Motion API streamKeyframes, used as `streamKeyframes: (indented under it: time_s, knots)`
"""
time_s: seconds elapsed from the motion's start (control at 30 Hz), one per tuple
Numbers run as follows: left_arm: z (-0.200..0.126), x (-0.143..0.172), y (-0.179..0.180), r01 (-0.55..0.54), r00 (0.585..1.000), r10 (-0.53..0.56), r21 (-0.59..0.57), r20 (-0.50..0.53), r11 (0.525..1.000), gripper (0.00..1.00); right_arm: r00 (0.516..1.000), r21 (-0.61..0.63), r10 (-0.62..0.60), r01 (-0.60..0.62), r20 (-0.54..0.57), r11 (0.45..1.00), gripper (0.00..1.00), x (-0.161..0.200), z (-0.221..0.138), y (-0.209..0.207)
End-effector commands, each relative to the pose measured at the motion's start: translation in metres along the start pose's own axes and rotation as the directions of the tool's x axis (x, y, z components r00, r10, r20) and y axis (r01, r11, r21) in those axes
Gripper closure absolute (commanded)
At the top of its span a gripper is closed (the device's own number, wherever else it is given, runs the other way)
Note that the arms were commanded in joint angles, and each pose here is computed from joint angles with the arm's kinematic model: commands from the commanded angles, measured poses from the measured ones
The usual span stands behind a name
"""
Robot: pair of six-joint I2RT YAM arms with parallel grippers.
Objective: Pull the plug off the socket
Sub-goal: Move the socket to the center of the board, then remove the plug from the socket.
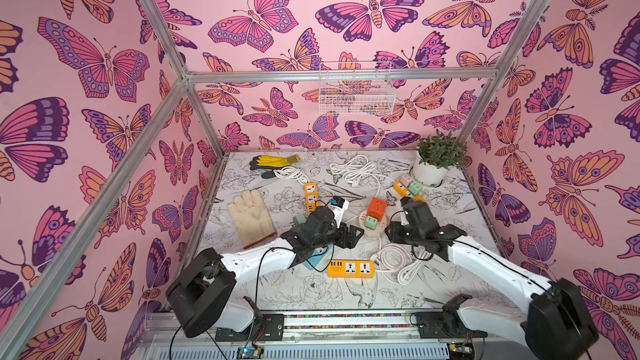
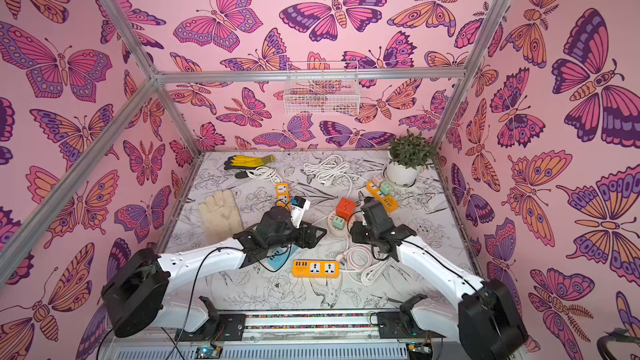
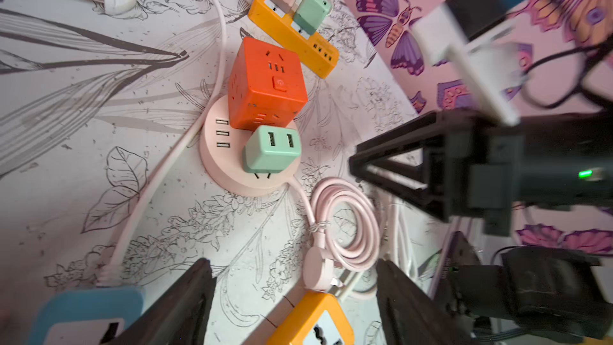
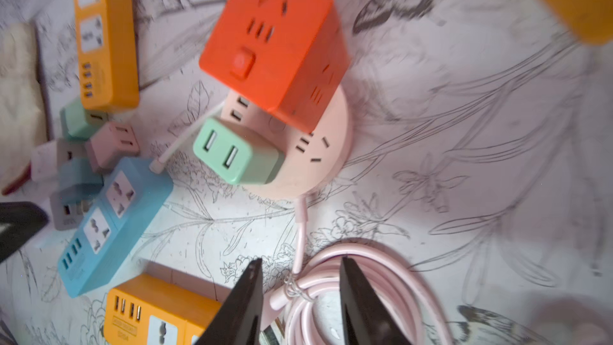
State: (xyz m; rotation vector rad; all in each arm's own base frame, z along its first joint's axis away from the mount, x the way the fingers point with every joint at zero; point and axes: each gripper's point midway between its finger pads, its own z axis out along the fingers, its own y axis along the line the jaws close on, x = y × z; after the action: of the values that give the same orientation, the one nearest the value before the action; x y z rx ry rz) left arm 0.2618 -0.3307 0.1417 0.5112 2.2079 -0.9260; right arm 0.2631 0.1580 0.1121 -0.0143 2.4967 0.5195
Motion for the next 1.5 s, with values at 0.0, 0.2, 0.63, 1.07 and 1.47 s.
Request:
streamKeyframes:
  time_s: [0.0, 0.2, 0.63, 1.07, 1.47]
  knots:
    - [0.008, 0.009, 0.012, -0.135, 0.989, 0.125, -0.125, -0.083, 0.983, 0.18, 0.992, -0.076, 0.074, -0.066, 0.101, 0.995, 0.57, -0.011, -0.015, -0.018]
    - [0.043, 0.012, 0.007, -0.191, 0.970, 0.157, -0.182, -0.183, 0.965, 0.18, 0.940, -0.440, 0.321, -0.240, 0.119, 0.866, 0.52, -0.045, -0.017, -0.009]
    - [0.084, -0.003, 0.016, -0.232, 0.955, 0.170, -0.254, -0.243, 0.939, 0.18, 0.896, -0.310, 0.393, -0.441, -0.206, 0.842, 0.55, -0.022, 0.060, -0.028]
    - [0.110, -0.002, 0.019, -0.207, 0.947, 0.129, -0.251, -0.295, 0.946, 0.28, 0.872, -0.311, 0.400, -0.477, -0.283, 0.822, 0.57, -0.012, 0.089, -0.028]
    - [0.120, 0.005, 0.026, -0.187, 0.940, 0.099, -0.249, -0.328, 0.950, 0.38, 0.856, -0.321, 0.403, -0.500, -0.324, 0.804, 0.61, -0.008, 0.104, -0.019]
